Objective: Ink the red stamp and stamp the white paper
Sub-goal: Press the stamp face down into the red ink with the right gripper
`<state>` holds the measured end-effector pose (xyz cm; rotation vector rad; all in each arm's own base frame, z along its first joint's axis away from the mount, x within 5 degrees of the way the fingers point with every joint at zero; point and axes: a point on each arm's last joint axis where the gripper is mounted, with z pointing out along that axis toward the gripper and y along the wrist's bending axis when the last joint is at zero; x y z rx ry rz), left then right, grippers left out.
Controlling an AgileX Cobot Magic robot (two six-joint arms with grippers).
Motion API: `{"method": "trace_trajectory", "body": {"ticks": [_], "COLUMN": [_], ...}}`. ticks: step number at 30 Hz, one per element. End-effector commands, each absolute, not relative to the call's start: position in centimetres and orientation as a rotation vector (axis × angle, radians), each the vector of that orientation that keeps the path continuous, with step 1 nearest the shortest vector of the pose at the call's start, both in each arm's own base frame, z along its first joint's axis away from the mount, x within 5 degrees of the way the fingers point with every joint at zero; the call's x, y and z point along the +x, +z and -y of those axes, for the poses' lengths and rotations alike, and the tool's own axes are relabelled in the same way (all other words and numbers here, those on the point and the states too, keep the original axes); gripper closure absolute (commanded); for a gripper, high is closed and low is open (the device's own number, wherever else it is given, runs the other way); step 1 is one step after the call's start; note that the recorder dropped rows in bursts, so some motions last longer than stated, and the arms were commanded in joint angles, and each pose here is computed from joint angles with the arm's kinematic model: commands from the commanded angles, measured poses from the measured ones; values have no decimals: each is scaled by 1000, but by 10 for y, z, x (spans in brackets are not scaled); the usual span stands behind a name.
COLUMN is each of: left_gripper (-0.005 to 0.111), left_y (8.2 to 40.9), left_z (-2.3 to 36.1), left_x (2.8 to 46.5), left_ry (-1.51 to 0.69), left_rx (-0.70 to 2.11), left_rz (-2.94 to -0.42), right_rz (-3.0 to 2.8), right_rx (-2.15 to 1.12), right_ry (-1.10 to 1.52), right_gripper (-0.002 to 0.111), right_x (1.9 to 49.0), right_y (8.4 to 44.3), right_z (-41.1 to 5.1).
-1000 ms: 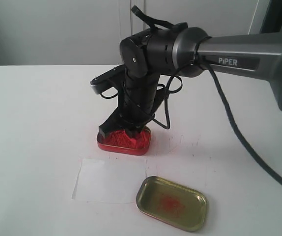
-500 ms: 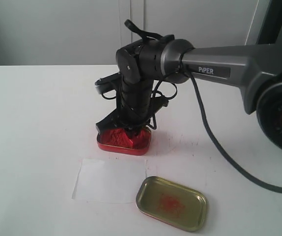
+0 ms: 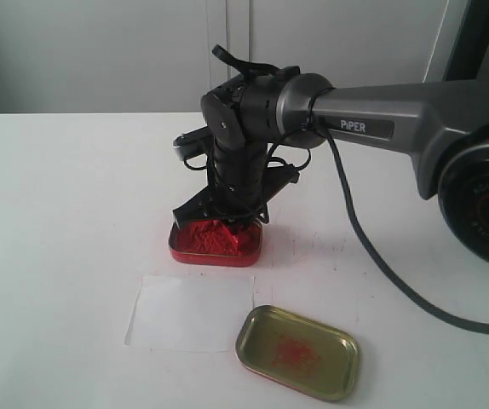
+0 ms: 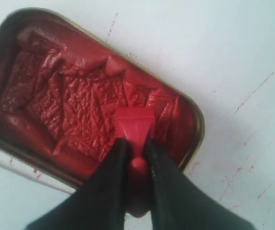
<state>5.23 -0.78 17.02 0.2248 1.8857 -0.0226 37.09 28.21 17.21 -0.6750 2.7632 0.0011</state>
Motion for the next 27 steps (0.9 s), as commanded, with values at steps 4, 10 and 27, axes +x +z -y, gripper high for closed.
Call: {"method": "trace_trajectory", "body": {"ticks": [4,10,27], "left_gripper": [107,107,107], "left_y": [170,170,170], "left_z": [8,8,8], "left_x": [52,52,52], "left_ry": [-22,-22,-22], "left_rx": [223,223,223], "left_rz": [-1882,-1882,-1882], "right_rz": [-2764,-2780,-2842], "right_rx": [-621,-558,-520], "right_ry": [10,72,66], "right_gripper": [108,108,108], "right_x": [374,374,378], "right_y": [175,182,174], "right_z": [-280,-284,-289]}}
